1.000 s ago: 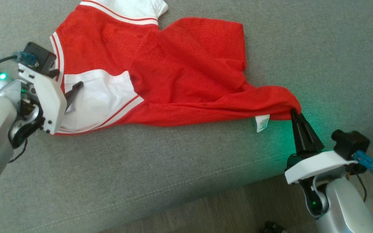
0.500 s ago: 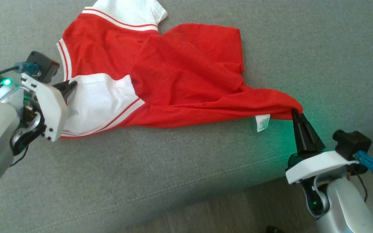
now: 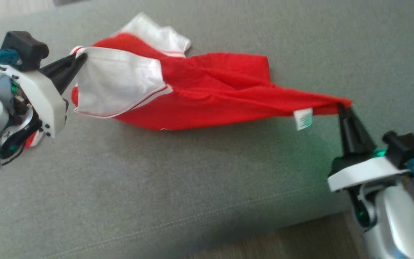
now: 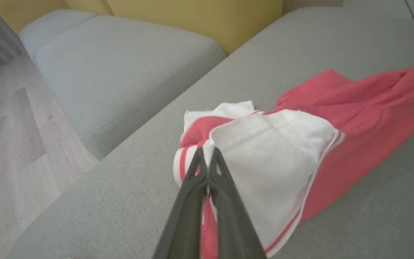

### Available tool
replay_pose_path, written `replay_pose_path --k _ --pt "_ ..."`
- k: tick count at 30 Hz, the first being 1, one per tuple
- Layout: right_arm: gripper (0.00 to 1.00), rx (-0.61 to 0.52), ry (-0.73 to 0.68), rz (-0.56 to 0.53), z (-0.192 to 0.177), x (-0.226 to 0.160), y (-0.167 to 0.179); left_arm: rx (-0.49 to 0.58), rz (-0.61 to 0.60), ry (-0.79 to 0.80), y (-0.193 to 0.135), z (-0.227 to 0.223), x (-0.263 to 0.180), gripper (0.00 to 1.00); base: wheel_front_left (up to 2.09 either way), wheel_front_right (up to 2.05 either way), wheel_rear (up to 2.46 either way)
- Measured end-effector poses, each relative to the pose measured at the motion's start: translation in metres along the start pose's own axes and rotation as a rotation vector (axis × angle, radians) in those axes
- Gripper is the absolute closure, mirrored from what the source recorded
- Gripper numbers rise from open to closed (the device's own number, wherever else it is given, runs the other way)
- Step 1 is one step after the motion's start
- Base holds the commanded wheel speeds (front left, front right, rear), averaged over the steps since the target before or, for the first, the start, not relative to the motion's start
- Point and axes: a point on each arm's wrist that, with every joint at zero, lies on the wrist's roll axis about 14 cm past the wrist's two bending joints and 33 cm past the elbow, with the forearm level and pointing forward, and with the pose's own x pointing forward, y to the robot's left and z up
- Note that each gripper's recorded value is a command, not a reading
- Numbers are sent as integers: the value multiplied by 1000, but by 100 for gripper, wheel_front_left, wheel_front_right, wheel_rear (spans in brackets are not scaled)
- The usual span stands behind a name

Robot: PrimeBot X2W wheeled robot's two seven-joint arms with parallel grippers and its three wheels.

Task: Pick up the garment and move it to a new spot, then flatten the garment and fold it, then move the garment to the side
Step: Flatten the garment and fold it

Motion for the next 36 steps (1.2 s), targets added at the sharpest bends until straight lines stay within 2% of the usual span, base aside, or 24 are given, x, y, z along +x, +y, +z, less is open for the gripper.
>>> replay_pose_path --k 3,6,10,14,15,16,17,18,21,27,36 --pt "100 -31 -70 -6 27 1 -8 -39 -13 -43 -9 19 -14 100 0 0 0" --pt "100 -41 -78 -4 35 3 -10 -93 -53 -14 -30 5 -25 100 0 0 0" --pt "100 -35 -15 10 18 4 -4 -169 -88 84 -62 -47 -32 100 0 0 0" --pt "100 -12 103 8 -22 -8 -1 -245 -88 98 -95 -83 -35 100 0 0 0" --pt "100 -5 126 5 -30 -10 -1 -261 -84 89 -102 -87 -34 84 0 0 0" --pt "100 1 143 3 -37 -12 0 -279 -77 85 -108 -92 -33 57 0 0 0" --pt "100 3 156 2 -42 -12 0 -290 -70 80 -114 -96 -33 3 0 0 0" --pt "100 4 165 2 -46 -12 0 -296 -59 77 -118 -99 -33 0 0 0 0" --pt "100 6 179 5 -52 -11 2 -296 -15 67 -124 -106 -36 0 0 0 0" --pt "100 11 187 2 -57 -15 2 -191 95 9 -116 -96 -39 0 0 0 0" --pt "100 19 181 -6 -56 -19 1 -126 88 -32 -130 -88 -40 0 0 0 0"
